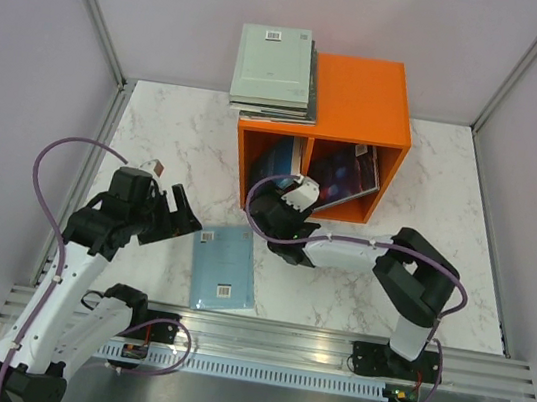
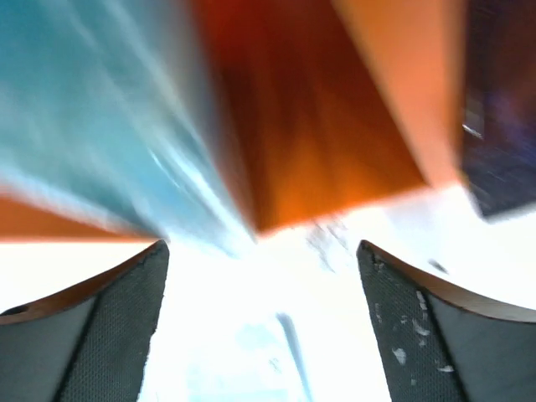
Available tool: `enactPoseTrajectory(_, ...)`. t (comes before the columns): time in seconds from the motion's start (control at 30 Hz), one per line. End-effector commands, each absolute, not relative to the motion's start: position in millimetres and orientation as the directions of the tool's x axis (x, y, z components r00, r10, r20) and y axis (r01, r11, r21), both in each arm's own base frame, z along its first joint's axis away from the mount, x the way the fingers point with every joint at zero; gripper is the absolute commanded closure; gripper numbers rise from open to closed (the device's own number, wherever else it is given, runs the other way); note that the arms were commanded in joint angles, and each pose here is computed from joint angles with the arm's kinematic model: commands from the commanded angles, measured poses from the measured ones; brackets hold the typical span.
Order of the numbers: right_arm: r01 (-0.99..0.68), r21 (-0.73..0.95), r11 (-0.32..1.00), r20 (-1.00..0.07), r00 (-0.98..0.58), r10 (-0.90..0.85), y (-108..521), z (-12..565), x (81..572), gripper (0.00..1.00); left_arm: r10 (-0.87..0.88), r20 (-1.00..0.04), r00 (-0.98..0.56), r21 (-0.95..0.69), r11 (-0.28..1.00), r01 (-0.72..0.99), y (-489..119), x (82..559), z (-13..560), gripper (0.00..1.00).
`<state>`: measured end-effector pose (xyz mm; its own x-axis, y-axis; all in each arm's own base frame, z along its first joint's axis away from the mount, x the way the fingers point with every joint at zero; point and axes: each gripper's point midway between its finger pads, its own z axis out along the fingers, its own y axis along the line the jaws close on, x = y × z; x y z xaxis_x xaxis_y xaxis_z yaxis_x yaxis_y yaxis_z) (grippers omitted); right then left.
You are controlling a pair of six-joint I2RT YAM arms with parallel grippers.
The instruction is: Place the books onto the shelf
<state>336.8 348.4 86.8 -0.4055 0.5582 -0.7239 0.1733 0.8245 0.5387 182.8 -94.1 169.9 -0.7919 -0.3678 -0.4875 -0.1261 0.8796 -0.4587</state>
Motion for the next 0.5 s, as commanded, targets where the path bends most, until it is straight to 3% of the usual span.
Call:
enactPoseTrajectory(0.0, 0.117, 0.505, 0.855, -0.724, -0.483, 0.493, 343.9, 100.5, 303.8, 0.02, -0.393, -0.479, -0.785, -0.451, 0.877, -0.165, -90.5, 182.2, 167.0, 0.09)
enactPoseTrajectory(0.2, -0.023, 0.459, 0.888, -0.718, -0.599, 0.355, 341.5, 113.3, 244.9, 0.02, -0.476, -0.279, -0.834, -0.378, 0.853, -0.360, -89.0, 172.2, 119.3, 0.09)
enactPoseTrajectory(0.37, -0.127, 0.571, 0.811, -0.575, -0.767, 0.285, 344.0, 82.9, 191.7, 0.02, -0.532, -0.094, -0.841, -0.409, 0.791, -0.455, -110.9, 167.9, 82.0, 0.09)
enactPoseTrajectory(0.47, -0.114, 0.635, 0.764, -0.485, -0.829, 0.280, 339.0, 61.6, 167.4, 0.02, -0.553, -0.080, -0.829, -0.392, 0.782, -0.484, -110.2, 172.2, 69.3, 0.09)
